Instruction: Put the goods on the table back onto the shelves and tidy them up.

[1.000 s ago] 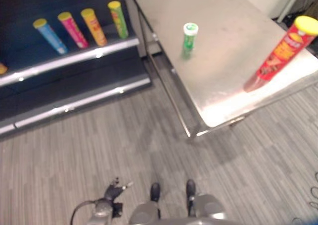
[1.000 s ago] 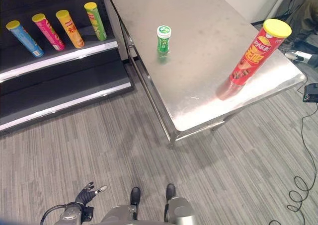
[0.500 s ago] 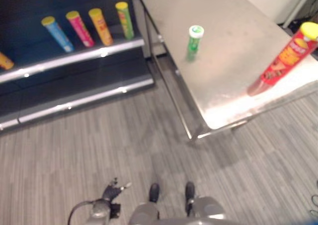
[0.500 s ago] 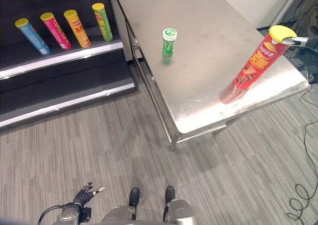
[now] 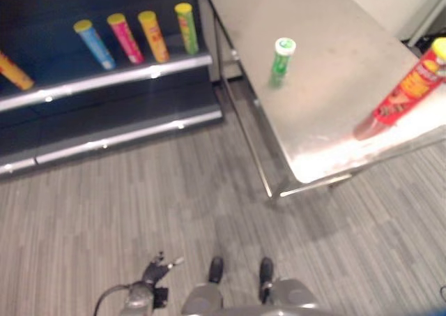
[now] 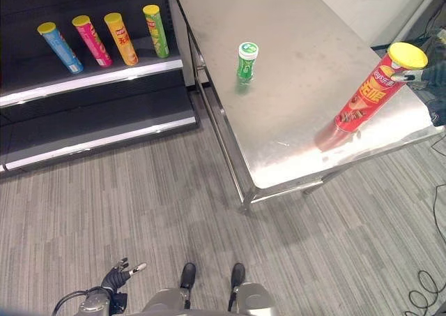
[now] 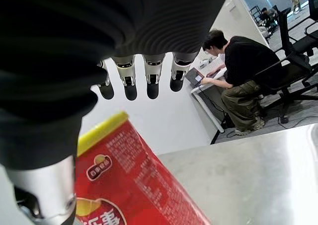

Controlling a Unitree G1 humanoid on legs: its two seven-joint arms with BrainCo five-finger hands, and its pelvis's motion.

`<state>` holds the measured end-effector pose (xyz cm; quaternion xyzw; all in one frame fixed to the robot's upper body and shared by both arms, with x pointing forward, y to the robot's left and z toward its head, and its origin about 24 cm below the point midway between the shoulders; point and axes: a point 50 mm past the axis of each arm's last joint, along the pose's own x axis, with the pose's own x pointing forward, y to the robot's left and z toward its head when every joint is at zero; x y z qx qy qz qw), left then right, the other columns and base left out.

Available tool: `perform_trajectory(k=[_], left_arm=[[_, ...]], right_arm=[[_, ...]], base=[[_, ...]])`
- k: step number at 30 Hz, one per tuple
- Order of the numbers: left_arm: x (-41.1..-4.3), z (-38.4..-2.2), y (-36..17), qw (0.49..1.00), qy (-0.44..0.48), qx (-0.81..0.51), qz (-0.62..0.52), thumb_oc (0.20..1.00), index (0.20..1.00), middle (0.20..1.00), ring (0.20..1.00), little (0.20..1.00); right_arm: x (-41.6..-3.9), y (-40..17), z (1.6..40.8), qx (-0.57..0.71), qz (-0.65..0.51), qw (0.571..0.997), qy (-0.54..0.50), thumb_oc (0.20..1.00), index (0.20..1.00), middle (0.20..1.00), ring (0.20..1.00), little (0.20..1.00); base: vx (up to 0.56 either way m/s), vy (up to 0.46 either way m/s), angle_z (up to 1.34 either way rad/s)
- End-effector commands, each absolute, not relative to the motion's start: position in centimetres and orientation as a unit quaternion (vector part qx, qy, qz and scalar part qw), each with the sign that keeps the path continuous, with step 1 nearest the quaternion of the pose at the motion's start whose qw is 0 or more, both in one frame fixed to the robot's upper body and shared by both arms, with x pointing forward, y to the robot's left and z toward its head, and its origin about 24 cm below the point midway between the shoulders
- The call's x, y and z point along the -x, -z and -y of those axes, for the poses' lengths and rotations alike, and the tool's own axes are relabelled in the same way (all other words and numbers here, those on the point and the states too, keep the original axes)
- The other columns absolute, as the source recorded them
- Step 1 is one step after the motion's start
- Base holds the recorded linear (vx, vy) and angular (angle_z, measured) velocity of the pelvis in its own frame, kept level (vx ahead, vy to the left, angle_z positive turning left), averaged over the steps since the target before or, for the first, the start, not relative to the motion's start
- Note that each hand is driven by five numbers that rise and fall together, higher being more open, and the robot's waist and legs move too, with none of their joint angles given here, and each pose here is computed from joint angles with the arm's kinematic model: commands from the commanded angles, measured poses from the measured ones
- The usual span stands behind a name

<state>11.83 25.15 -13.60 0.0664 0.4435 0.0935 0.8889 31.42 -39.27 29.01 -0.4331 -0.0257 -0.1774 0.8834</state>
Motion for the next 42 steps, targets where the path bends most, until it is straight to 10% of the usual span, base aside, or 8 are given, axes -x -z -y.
perform_trajectory(k=[1, 42], left_arm=[[-12.6, -26.6, 12.6, 0.899, -0.092, -0.088, -0.42, 1.0, 1.0, 1.0, 1.0, 1.0], [-12.1, -26.9, 12.8, 0.896, -0.113, -0.075, -0.423, 1.0, 1.0, 1.0, 1.0, 1.0]], right_arm=[[-31.3, -32.0, 39.3, 0.439, 0.057, 0.874, 0.202, 1.0, 1.0, 1.0, 1.0, 1.0], [-32.6, -32.4, 38.6, 0.38, 0.082, 0.897, 0.213, 1.0, 1.0, 1.0, 1.0, 1.0]], base=[[0.0, 0.0, 0.0], [0.0, 0.0, 0.0]])
